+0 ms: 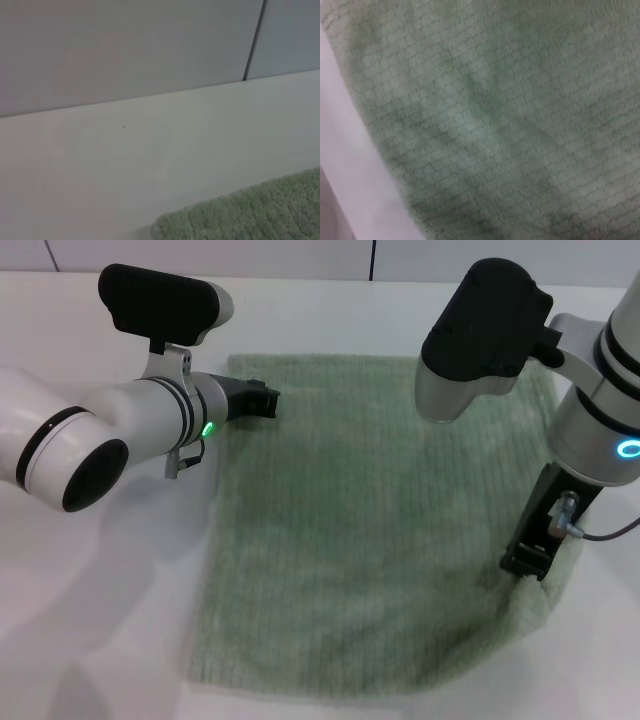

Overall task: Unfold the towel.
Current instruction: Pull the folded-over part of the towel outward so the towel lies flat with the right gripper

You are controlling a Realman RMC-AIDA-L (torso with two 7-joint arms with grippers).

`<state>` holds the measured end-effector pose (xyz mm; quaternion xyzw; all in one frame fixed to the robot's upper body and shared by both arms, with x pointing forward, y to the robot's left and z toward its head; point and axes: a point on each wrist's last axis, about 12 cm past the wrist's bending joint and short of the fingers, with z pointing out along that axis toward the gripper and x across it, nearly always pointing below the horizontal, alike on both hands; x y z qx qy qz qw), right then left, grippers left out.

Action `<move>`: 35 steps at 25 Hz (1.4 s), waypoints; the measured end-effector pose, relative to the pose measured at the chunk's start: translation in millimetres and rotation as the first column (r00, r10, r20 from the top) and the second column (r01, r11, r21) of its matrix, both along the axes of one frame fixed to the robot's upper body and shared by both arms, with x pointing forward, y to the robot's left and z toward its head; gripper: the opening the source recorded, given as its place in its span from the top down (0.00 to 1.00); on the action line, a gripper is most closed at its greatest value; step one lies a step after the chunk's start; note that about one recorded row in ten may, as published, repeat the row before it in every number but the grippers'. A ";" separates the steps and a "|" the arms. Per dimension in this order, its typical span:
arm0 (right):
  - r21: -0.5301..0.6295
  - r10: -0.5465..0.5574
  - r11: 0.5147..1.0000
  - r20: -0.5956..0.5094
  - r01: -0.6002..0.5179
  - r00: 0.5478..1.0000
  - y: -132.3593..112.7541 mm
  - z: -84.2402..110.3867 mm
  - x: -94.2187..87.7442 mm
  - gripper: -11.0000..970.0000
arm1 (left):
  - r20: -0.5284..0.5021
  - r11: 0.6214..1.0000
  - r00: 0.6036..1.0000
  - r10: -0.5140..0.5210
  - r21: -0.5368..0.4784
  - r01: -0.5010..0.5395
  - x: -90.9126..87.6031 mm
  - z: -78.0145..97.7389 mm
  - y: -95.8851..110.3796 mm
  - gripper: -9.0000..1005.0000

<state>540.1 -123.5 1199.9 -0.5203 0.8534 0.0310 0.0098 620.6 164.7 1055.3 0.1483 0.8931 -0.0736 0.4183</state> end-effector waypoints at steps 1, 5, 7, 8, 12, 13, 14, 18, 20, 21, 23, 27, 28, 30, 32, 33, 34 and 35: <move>-0.004 0.000 1.000 -0.003 0.000 1.000 0.0 -0.1 -0.7 0.93 | 0.000 1.000 1.000 0.000 0.000 0.000 0.0 0.1 -0.1 0.99; -0.020 -0.002 1.000 -0.012 0.002 1.000 0.6 -1.4 -3.1 0.93 | 0.001 1.000 1.000 0.000 0.000 0.000 0.1 0.3 -0.1 0.99; -0.028 -0.004 1.000 -0.019 0.004 1.000 0.4 -2.1 -4.2 0.93 | 0.002 1.000 1.000 -0.001 0.000 0.001 0.3 0.6 -0.1 0.99; -0.034 -0.005 0.999 -0.024 0.004 1.000 0.2 -2.9 -4.7 0.93 | 0.002 1.000 1.000 -0.001 -0.001 0.001 0.3 0.7 -0.2 0.99; -0.059 -0.001 0.998 -0.043 -0.002 0.999 0.0 -7.6 -7.2 0.93 | 0.005 1.000 1.000 -0.002 -0.001 0.002 0.8 1.6 0.0 0.99; -0.067 0.001 0.998 -0.048 -0.004 0.999 0.1 -9.4 -7.9 0.93 | 0.005 1.000 1.000 -0.002 -0.001 0.002 0.9 1.7 0.0 0.99; -0.077 0.003 0.997 -0.055 -0.007 0.999 0.4 -11.4 -8.6 0.93 | 0.005 1.000 1.000 -0.002 -0.001 0.002 0.9 1.7 0.0 0.99; -0.111 0.012 0.994 -0.071 -0.020 0.997 2.8 -17.0 -9.4 0.93 | 0.006 1.000 1.000 -0.002 -0.001 0.002 1.0 1.8 0.0 0.99; -0.114 0.016 0.993 -0.074 -0.024 0.997 4.0 -17.2 -9.2 0.93 | 0.006 1.000 1.000 -0.002 -0.001 0.002 1.0 1.9 0.0 0.99; -0.113 0.018 0.993 -0.074 -0.026 0.997 4.6 -16.8 -9.2 0.90 | 0.006 1.000 1.000 -0.002 -0.001 0.002 1.0 1.9 0.0 0.99; -0.111 0.021 0.993 -0.074 -0.029 0.997 5.5 -16.2 -9.4 0.86 | 0.006 1.000 1.000 -0.002 -0.001 0.002 1.0 1.9 0.0 0.99; -0.108 0.027 0.994 -0.067 -0.034 0.997 6.8 -14.6 -9.6 0.77 | 0.006 1.000 1.000 -0.002 -0.001 0.002 1.0 1.9 0.0 0.99; -0.106 0.028 0.994 -0.064 -0.034 0.998 7.2 -14.1 -9.3 0.75 | 0.006 1.000 1.000 -0.002 -0.001 0.002 1.0 1.9 0.1 0.99; -0.097 0.026 0.995 -0.051 -0.030 0.998 8.0 -12.9 -7.5 0.69 | 0.006 1.000 1.000 -0.001 -0.002 0.001 1.1 2.0 0.2 0.99; -0.079 0.011 0.997 -0.016 -0.013 1.000 7.9 -11.3 -2.4 0.63 | 0.006 1.000 1.000 0.000 -0.003 0.000 1.3 2.2 0.2 0.99; -0.071 0.001 0.997 0.007 0.000 1.000 7.4 -10.9 0.7 0.60 | 0.007 1.000 1.000 0.000 -0.003 0.000 1.3 2.3 0.1 0.99; -0.060 -0.026 0.998 0.048 0.028 0.999 5.6 -10.2 6.1 0.56 | 0.007 1.000 1.000 0.000 -0.004 0.000 1.4 2.5 0.2 0.99; -0.052 -0.057 0.997 0.093 0.062 0.994 3.4 -9.9 11.8 0.56 | 0.007 1.000 1.000 0.000 -0.004 0.000 1.4 2.5 0.2 0.99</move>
